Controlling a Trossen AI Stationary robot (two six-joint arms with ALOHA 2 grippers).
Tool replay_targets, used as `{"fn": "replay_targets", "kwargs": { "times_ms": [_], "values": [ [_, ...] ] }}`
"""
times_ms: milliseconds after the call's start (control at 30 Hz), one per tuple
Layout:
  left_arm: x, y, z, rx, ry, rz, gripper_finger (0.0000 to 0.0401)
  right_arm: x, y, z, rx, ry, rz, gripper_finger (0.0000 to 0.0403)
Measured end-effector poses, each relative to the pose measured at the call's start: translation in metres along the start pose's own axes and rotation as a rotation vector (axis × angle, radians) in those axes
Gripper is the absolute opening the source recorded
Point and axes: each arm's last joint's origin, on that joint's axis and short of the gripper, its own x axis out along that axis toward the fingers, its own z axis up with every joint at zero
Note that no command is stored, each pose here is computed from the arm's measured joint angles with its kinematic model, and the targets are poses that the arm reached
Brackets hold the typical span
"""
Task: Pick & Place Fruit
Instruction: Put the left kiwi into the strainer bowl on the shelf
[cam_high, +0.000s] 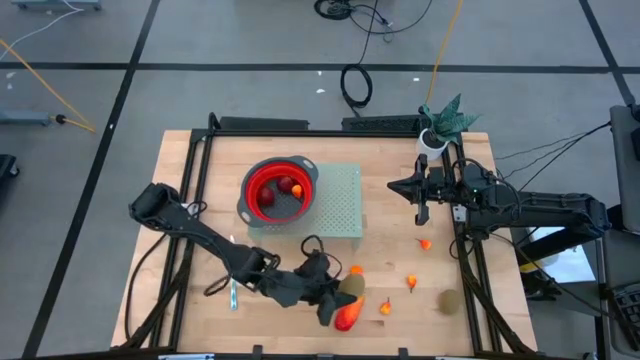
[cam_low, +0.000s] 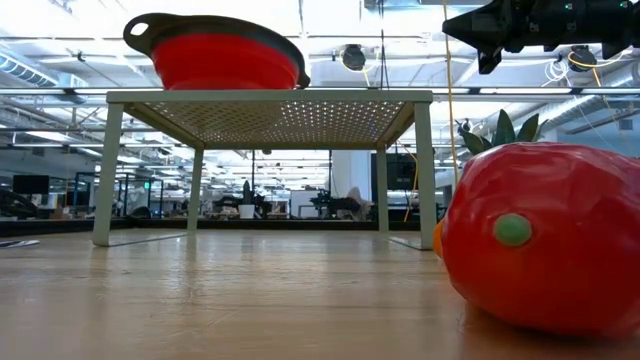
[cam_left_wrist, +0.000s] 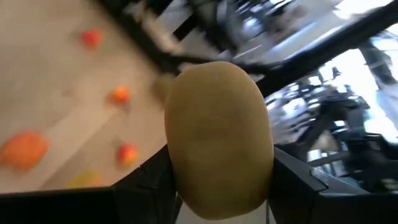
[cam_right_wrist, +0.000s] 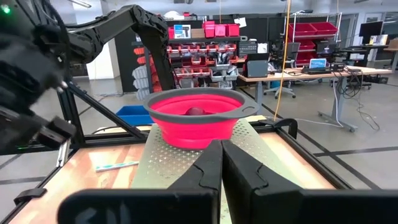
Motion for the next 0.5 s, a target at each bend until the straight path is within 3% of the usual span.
{"fn": "replay_targets", "kwargs": {
  "times_ms": [300,500],
  "values": [
    [-0.005,0.015,-0.018,-0.223,0.21,0.153,0.0186,0.0,0.0,0.0,-0.051,0.0,0.0,0.0],
    [-0.024,0.019,-0.03,-0.361,0.29,0.322,0.0186,0.0,0.0,0.0,-0.052,0.0,0.0,0.0]
  ]
}}
